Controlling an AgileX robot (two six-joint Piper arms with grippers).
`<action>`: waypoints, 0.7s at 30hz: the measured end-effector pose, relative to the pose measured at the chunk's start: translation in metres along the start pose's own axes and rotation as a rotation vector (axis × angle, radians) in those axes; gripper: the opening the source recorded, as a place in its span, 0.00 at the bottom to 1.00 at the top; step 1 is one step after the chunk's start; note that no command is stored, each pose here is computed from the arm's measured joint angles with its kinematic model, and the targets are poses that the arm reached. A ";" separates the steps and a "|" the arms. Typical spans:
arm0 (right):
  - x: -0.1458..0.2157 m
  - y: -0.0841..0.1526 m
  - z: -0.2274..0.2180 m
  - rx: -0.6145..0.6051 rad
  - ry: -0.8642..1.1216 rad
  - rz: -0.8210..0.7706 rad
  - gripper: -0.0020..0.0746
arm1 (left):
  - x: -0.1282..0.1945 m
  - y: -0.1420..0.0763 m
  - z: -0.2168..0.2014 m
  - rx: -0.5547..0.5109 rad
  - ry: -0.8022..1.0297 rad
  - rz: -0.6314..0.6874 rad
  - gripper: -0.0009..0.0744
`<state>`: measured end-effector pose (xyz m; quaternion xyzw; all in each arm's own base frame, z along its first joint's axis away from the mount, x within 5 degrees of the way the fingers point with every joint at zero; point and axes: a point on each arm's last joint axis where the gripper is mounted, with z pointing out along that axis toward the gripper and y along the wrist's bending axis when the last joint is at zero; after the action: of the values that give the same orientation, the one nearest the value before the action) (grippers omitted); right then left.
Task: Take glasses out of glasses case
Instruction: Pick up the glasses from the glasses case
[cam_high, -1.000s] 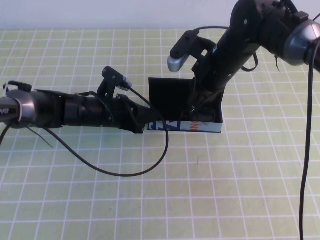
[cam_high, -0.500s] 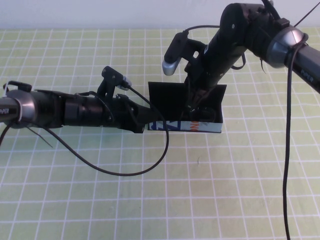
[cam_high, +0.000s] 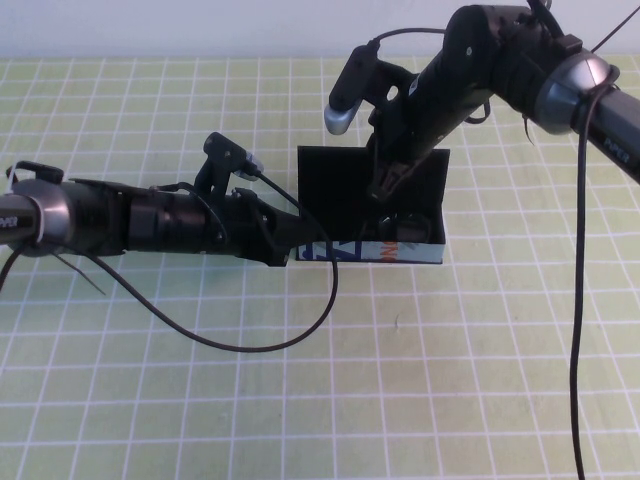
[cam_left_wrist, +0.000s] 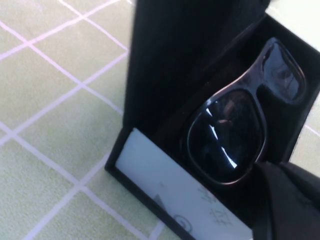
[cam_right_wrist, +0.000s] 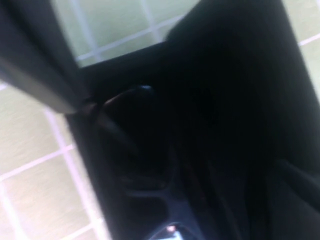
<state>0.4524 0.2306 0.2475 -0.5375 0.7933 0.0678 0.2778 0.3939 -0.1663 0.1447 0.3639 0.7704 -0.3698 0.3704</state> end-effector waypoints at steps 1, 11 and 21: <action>-0.001 -0.001 0.000 0.011 -0.007 -0.001 0.03 | 0.000 0.000 0.000 0.001 0.002 0.002 0.01; 0.003 -0.010 0.014 0.096 -0.012 0.072 0.16 | 0.000 -0.001 0.000 0.005 0.010 -0.007 0.01; 0.012 -0.011 0.038 0.099 0.005 0.137 0.08 | 0.000 -0.001 -0.001 0.006 0.013 -0.002 0.01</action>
<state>0.4734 0.2318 0.2120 -0.4679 0.8311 0.0461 0.2969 0.3928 -0.1662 0.1451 0.3665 0.7722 -0.3700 0.3640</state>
